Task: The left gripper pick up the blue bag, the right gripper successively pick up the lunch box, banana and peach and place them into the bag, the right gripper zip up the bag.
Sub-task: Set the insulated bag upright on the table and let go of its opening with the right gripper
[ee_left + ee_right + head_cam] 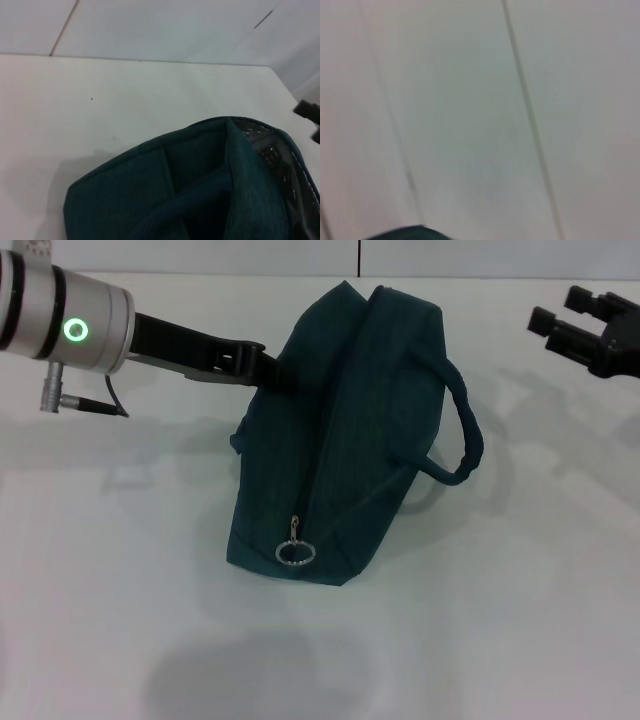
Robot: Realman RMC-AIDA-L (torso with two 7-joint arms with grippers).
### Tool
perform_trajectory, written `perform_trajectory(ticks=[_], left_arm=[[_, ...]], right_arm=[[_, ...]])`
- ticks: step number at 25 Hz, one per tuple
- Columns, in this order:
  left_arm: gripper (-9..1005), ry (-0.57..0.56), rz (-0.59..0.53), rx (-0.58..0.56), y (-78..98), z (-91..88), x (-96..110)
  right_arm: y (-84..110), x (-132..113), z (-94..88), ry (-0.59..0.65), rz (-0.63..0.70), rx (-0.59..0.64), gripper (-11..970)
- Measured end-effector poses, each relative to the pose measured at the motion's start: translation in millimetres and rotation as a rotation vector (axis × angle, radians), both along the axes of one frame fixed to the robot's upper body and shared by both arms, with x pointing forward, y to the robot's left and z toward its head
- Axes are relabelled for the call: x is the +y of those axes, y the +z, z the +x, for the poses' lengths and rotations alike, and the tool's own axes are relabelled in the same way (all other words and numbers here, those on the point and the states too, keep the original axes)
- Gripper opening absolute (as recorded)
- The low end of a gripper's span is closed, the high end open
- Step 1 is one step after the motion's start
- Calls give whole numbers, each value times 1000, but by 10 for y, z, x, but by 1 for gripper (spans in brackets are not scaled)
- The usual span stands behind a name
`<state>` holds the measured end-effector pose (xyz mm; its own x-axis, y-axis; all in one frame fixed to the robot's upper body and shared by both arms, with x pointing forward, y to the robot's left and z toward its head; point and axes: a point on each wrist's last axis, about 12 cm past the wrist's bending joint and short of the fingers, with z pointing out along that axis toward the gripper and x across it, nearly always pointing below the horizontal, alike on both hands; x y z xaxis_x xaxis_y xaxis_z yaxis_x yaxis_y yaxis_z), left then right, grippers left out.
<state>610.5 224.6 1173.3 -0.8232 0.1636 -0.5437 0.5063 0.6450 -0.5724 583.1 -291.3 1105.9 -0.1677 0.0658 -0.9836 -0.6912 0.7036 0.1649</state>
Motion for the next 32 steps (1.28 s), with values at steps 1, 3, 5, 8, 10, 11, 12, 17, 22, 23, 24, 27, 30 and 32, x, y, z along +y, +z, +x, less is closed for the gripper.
perform_trajectory(ticks=[1,3,5,8,10,11,12,17,22,23,24,27,30,32], left_arm=[[88,0,-1,1,-2,-2,1],[88,1,-1,1,-2,-2,2],[88,2,-2,1,-2,-2,3],[88,2,-3,2,-4,-3,3],[88,2,-3,2,-5,-3,1],[88,2,-3,2,-5,-3,1],[88,2,-4,2,-6,-4,-2],[89,3,-5,2,-8,-6,-1],[89,3,-7,3,-13,-9,-4],[89,4,-7,4,-17,-12,-1],[89,4,-7,4,-17,-12,-1],[89,19,-7,15,-60,-48,51],[90,21,-6,18,-73,-57,65],[90,22,-6,20,-81,-61,70]], right_arm=[[29,64,-62,81,29,-1,682],[40,103,-94,124,43,8,682],[40,168,-151,195,58,41,682],[-55,257,-235,277,29,133,682],[-137,298,-247,288,-6,185,682],[-176,320,-237,284,-28,203,682],[-211,350,-217,280,-53,217,682],[-311,521,-27,219,-187,242,682],[-280,579,159,136,-239,222,683],[-265,576,190,115,-238,216,683],[-244,563,224,87,-233,207,683],[-180,502,291,16,-208,173,683],[-115,406,290,-38,-178,116,683],[-73,326,259,-73,-153,69,683]])
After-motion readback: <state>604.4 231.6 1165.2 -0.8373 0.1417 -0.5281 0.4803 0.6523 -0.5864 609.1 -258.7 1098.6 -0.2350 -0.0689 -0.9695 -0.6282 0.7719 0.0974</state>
